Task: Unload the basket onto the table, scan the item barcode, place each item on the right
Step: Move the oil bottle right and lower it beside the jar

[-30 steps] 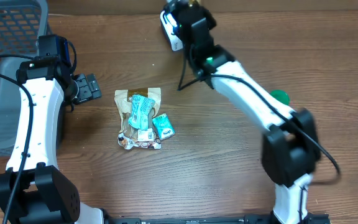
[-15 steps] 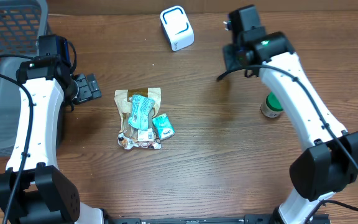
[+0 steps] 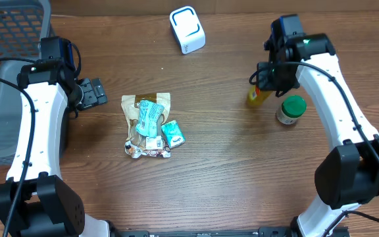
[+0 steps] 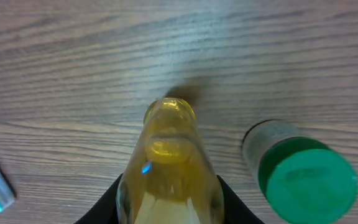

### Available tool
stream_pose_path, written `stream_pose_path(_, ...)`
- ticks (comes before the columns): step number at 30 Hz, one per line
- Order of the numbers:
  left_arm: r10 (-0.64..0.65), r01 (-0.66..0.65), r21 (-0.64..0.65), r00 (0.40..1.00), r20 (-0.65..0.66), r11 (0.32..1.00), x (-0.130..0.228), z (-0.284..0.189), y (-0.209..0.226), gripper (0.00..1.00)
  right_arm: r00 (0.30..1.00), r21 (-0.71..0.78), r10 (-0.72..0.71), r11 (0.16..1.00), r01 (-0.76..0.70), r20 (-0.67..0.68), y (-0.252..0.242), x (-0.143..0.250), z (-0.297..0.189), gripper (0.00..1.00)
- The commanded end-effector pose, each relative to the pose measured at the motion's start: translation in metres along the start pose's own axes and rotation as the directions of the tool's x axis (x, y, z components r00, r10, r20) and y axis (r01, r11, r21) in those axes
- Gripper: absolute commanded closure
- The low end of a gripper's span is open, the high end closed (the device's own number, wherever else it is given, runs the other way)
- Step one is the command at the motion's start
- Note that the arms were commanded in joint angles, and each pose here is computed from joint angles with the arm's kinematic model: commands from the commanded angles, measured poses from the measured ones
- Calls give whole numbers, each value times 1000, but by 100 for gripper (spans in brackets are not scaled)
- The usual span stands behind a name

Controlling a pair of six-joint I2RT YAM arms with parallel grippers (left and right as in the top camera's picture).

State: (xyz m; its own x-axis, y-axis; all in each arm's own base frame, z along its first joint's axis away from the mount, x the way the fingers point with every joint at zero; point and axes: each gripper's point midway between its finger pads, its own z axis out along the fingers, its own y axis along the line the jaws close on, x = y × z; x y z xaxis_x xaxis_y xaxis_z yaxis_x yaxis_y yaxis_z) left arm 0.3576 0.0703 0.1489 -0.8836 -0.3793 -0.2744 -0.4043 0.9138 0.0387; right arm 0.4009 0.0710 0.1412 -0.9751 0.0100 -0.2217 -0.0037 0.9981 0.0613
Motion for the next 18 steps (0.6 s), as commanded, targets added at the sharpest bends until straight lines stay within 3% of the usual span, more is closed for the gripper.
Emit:
stream_pose_path(1,6,-6,-4,999,37,1000,-7,-10,2,0,999,55,5,998,-7,32,-10,-2,6,93)
stream_pose_path(10,6,-6,-4,999,37,1000,-7,-10,2,0,997,190,2,982,-16,77,-34,-7,20,89)
stream_pose_path(18,6,-6,-4,999,37,1000,-7,-10,2,0,996,198,1,980,-18,86,-35,-9,21,82)
